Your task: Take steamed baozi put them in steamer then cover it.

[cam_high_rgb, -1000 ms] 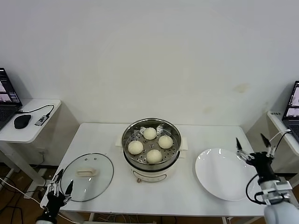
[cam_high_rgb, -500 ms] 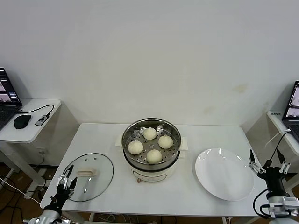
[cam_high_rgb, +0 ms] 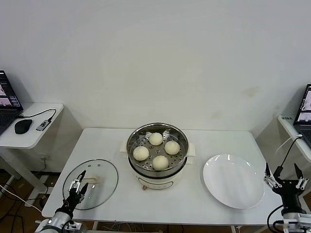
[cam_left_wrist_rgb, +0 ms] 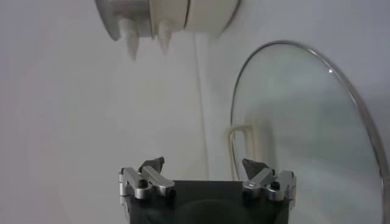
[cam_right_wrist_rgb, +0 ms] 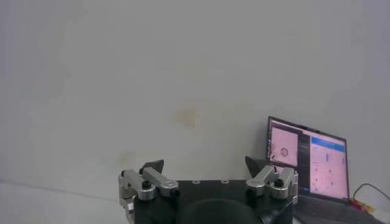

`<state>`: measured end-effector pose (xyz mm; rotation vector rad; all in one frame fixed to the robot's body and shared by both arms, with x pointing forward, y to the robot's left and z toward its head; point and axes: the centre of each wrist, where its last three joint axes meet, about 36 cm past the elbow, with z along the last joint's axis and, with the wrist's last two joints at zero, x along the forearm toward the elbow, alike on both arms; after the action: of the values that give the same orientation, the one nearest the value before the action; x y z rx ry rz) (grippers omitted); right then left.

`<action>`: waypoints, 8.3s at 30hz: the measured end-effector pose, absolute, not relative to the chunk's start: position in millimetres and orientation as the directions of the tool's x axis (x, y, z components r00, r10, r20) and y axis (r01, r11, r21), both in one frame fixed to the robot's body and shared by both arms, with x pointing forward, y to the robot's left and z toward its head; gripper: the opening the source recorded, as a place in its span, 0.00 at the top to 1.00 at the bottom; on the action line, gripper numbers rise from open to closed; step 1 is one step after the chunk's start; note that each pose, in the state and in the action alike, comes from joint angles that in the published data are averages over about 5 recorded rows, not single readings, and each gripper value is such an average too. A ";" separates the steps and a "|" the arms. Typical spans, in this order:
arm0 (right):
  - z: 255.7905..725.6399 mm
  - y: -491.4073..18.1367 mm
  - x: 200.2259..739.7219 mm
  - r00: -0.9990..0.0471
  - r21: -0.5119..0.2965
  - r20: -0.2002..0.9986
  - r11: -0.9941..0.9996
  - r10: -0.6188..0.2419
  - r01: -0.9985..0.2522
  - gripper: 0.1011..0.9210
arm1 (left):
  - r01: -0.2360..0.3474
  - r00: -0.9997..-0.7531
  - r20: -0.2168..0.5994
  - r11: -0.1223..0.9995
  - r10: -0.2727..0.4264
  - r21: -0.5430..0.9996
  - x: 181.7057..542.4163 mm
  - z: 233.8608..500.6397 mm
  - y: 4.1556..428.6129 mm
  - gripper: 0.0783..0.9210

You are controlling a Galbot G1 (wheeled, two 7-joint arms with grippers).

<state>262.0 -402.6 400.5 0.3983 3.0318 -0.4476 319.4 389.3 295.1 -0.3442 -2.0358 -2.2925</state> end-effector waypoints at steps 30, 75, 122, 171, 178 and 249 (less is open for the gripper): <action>384.1 -393.8 255.1 -0.968 -0.290 -0.043 0.924 0.247 0.249 0.12 | 0.188 -0.978 0.194 -0.075 0.079 0.979 376.0 282.2 393.1 0.30; 381.6 -363.4 254.6 -0.985 -0.313 -0.037 0.934 0.168 0.171 0.12 | -0.042 -0.991 -0.038 0.030 -0.126 0.999 364.5 412.9 356.6 0.93; 345.5 -320.3 278.4 -0.981 -0.362 -0.022 0.913 0.193 0.187 0.12 | 0.054 -0.997 0.052 0.034 0.058 0.998 464.3 457.5 59.4 0.93; 337.5 -322.9 277.9 -0.984 -0.364 -0.005 0.917 0.175 0.165 0.12 | 0.086 -0.996 0.085 0.032 0.032 0.996 456.8 434.9 25.1 0.93; 336.1 -320.0 277.9 -0.986 -0.362 -0.001 0.919 0.169 0.158 0.12 | 0.077 -0.997 0.075 0.057 0.037 0.995 452.4 438.7 22.8 0.76; 327.9 -289.3 234.2 -0.997 -0.245 0.074 0.968 -0.034 -0.051 0.12 | -0.037 -0.977 0.210 0.999 -0.030 -0.027 205.0 353.7 259.9 0.12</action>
<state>234.2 -289.3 327.9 -0.0689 3.1856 -0.3990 205.0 259.9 353.7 0.0498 -2.9299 0.0454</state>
